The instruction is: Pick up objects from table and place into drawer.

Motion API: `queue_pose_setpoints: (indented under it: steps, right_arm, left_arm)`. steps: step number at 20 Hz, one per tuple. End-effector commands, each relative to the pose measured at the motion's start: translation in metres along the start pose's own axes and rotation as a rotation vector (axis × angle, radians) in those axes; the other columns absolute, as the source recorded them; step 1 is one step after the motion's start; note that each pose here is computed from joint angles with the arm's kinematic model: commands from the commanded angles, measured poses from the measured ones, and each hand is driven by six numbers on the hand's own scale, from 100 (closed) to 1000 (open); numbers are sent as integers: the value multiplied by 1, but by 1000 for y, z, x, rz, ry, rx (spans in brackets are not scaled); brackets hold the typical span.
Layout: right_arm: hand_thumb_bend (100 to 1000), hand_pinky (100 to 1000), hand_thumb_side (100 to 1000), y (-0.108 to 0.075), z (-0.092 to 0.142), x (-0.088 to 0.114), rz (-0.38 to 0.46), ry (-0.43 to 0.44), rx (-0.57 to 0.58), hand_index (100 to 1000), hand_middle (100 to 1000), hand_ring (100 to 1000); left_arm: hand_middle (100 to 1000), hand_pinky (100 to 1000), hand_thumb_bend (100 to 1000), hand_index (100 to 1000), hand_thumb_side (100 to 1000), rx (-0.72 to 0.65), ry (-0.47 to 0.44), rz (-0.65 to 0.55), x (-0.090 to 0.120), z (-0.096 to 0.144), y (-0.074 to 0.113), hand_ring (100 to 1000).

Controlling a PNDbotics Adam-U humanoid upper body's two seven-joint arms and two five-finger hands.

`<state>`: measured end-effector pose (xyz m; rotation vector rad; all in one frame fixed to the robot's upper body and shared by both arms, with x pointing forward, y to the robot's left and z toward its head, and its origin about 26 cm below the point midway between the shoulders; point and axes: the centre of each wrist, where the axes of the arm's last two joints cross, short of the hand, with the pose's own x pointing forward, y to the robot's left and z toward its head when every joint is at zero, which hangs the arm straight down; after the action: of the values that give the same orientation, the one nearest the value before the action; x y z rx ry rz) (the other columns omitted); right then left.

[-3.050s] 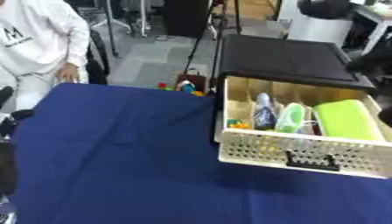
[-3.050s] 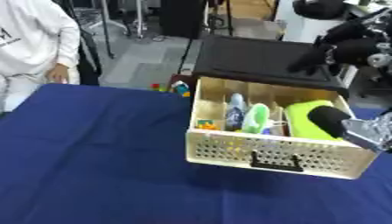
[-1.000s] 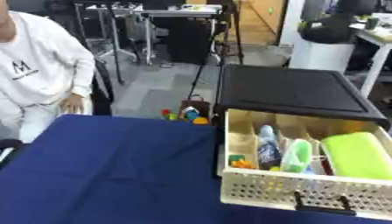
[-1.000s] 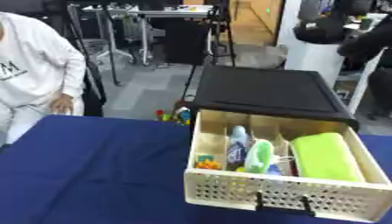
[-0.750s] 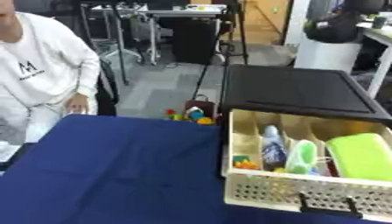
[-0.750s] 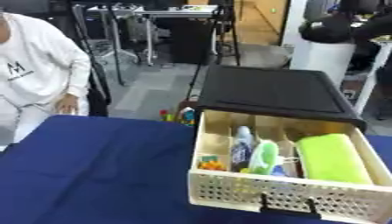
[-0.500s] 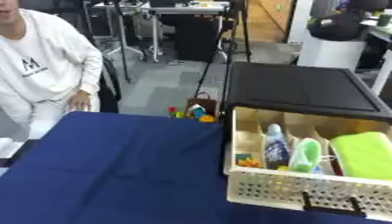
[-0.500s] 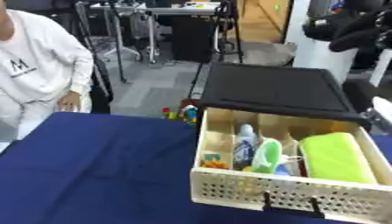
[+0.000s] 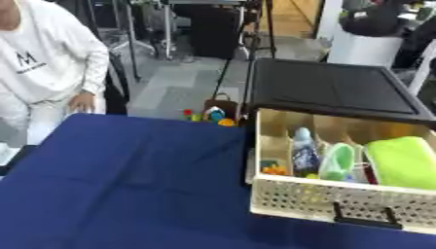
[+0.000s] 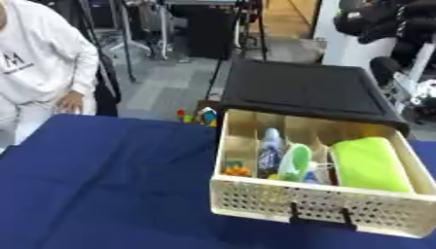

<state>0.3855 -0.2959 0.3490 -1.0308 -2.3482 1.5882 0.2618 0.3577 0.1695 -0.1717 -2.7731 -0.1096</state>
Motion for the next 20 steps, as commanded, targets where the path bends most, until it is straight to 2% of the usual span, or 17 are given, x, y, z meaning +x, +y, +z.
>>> queue_pose_setpoints:
  steps: [1, 7, 14, 17, 20]
  right_arm:
    - [109, 680, 1000, -2, -9, -9, -42, -22, -15, 793, 712, 759]
    - [100, 675, 1000, 8, -28, -14, -118, -70, 2, 782, 697, 735]
    - [100, 661, 1000, 25, -37, -18, -200, -82, 66, 756, 658, 694]
    - [100, 616, 1000, 28, -36, -19, -226, -81, 86, 713, 579, 601]
    - [100, 593, 1000, 25, -37, -15, -244, -102, 72, 692, 540, 541]
  left_arm:
    - [844, 626, 332, 864, 1000, -15, 10, -5, 2, -3, -1, 844]
    - [843, 620, 327, 861, 1000, 7, 42, -2, 0, 1, -5, 843]
    - [842, 616, 322, 860, 1000, 20, 59, 5, -1, 4, -8, 841]
    - [842, 609, 318, 860, 1000, 23, 69, 5, -2, 5, -8, 839]
    - [842, 606, 320, 860, 1000, 27, 78, 5, -2, 6, -9, 838]
